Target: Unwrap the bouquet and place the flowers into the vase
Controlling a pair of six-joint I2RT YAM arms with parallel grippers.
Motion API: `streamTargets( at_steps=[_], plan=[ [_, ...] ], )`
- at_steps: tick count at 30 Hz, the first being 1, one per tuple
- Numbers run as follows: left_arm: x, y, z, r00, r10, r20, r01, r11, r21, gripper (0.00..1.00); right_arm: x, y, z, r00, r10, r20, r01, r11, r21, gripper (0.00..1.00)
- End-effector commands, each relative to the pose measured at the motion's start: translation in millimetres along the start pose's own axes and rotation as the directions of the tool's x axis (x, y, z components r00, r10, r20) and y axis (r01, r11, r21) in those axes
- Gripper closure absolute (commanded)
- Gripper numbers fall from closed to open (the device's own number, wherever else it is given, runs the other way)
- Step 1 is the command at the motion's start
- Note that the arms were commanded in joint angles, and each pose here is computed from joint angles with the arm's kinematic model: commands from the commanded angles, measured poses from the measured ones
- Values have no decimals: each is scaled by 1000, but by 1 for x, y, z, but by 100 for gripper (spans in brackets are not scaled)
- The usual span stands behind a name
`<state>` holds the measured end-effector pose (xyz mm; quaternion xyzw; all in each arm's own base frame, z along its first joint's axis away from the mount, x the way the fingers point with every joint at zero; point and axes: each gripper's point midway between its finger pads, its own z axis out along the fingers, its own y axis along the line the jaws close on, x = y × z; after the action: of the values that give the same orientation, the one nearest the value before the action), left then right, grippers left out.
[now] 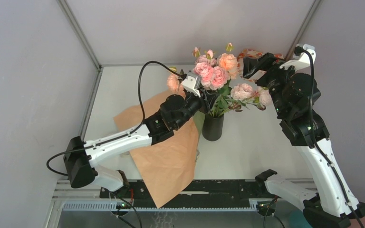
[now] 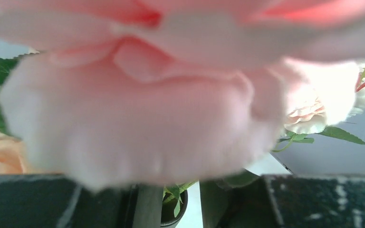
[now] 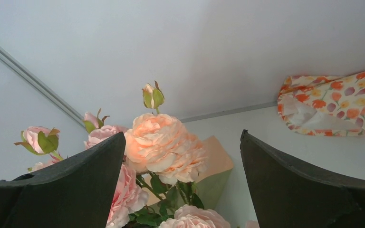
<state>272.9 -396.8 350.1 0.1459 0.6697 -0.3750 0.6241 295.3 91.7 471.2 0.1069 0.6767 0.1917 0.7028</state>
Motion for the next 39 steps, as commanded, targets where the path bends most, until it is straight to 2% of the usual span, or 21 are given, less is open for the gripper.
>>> streamTargets(
  at_steps=[1, 7, 12, 16, 25, 30, 33, 39],
  plan=[
    [-34, -7, -15, 995, -50, 83, 49, 999, 15, 64, -16, 5, -7, 998, 41, 52, -40, 999, -32, 0],
    [-44, -6, -28, 994, -53, 97, 52, 999, 12, 58, -20, 2, -12, 995, 63, 74, -62, 998, -20, 0],
    [-64, -1, -49, 989, -58, 134, 58, 998, 0, 51, -32, -9, -22, 986, 85, 144, -89, 996, 21, 0],
    [-88, 4, -71, 981, -60, 186, 63, 998, -11, 45, -40, -19, -31, 977, 98, 190, -111, 992, 58, 0],
    [-146, 18, -139, 945, -90, 316, 100, 995, -15, 42, -50, -26, -37, 966, 106, 237, -129, 988, 85, 0],
    [-174, 43, -181, 917, -76, 391, 123, 988, -95, 41, -50, -19, -33, 967, 103, 235, -119, 991, 58, 0],
    [-185, 68, -204, 900, -62, 432, 164, 965, -202, 39, -46, -14, -29, 970, 104, 219, -115, 992, 41, 0],
    [-184, 98, -224, 900, -20, 436, 187, 920, -344, 38, -42, -6, -24, 973, 110, 204, -115, 993, 11, 0]
  ],
)
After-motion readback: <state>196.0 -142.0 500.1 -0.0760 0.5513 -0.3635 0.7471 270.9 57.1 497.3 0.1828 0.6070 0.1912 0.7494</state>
